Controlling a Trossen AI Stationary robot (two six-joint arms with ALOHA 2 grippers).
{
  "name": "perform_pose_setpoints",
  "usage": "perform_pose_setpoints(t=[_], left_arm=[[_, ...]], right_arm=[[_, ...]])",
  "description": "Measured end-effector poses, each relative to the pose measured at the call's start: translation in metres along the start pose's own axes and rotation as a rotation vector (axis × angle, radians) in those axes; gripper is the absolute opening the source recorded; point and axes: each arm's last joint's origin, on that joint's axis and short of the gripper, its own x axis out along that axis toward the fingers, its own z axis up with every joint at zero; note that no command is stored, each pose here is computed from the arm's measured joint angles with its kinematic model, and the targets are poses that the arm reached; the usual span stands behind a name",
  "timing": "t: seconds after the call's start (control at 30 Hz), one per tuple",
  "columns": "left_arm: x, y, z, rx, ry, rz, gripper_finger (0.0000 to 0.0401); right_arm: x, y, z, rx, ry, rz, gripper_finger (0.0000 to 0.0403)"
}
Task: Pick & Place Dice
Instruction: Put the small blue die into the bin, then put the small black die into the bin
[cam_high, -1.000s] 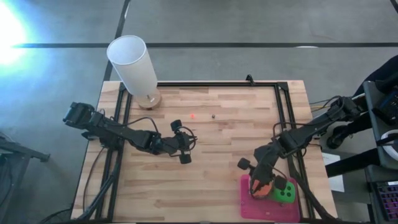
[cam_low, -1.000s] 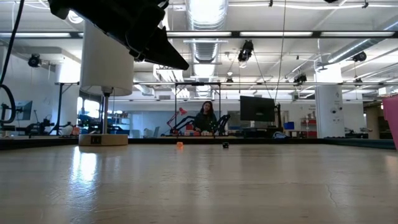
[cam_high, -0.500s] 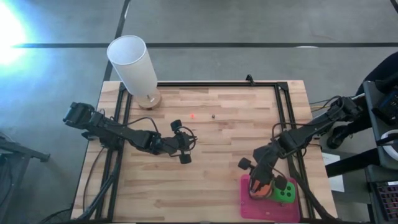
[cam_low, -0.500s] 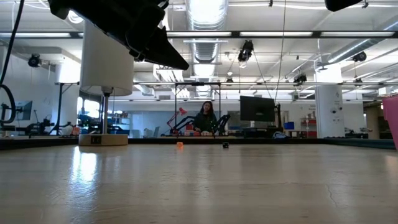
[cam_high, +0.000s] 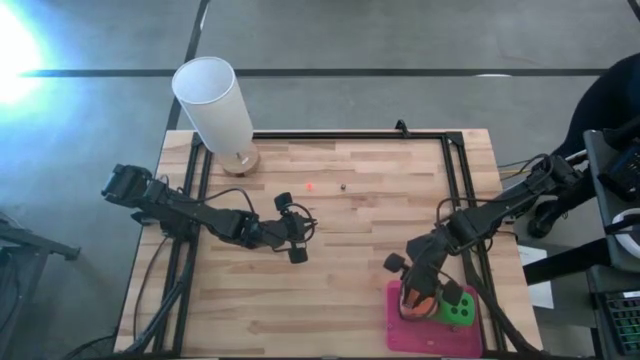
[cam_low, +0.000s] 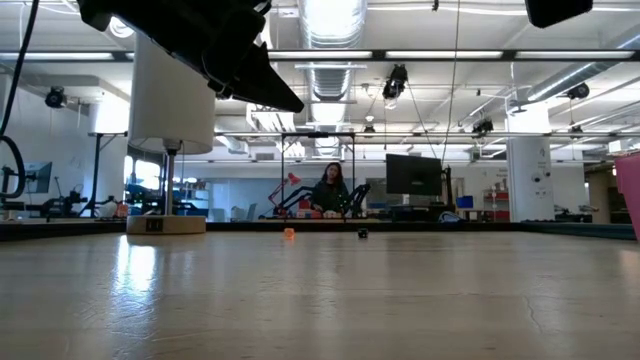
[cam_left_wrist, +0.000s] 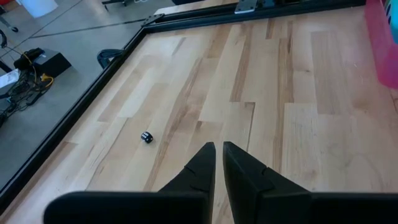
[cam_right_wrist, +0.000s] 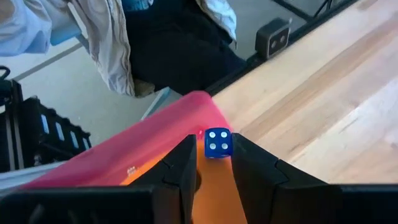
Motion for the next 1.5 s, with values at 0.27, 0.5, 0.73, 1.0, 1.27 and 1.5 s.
perform_pose_setpoints(t=[0.27, 0.5, 0.73, 1.0, 1.27, 1.5], left_arm=[[0.0, 0.0, 0.0, 0.0, 0.0, 0.0, 0.0036], [0.0, 0.0, 0.0, 0.003, 0.0, 0.0, 0.0036], [0.0, 0.0, 0.0, 0.003, 0.0, 0.0, 0.0036], [0.0, 0.0, 0.0, 0.0, 0.0, 0.0, 0.0036], [0.0, 0.0, 0.0, -0.004, 0.0, 0.0, 0.0036], [0.0, 0.0, 0.0, -0.008, 0.0, 0.0, 0.0036]], right_arm=[[0.0, 0.0, -0.001, 0.004, 0.01, 0.002, 0.0081], [-0.001, 0.0, -0.001, 0.003, 0.005, 0.001, 0.0068], [-0.006, 0.002, 0.008, -0.009, -0.022, -0.005, 0.0064], [-0.024, 0.007, 0.034, -0.028, -0.029, -0.031, 0.007], [-0.032, 0.001, 0.037, -0.041, 0.033, -0.283, 0.0059], [-0.041, -0.02, 0.028, 0.016, 0.023, -0.395, 0.0052]])
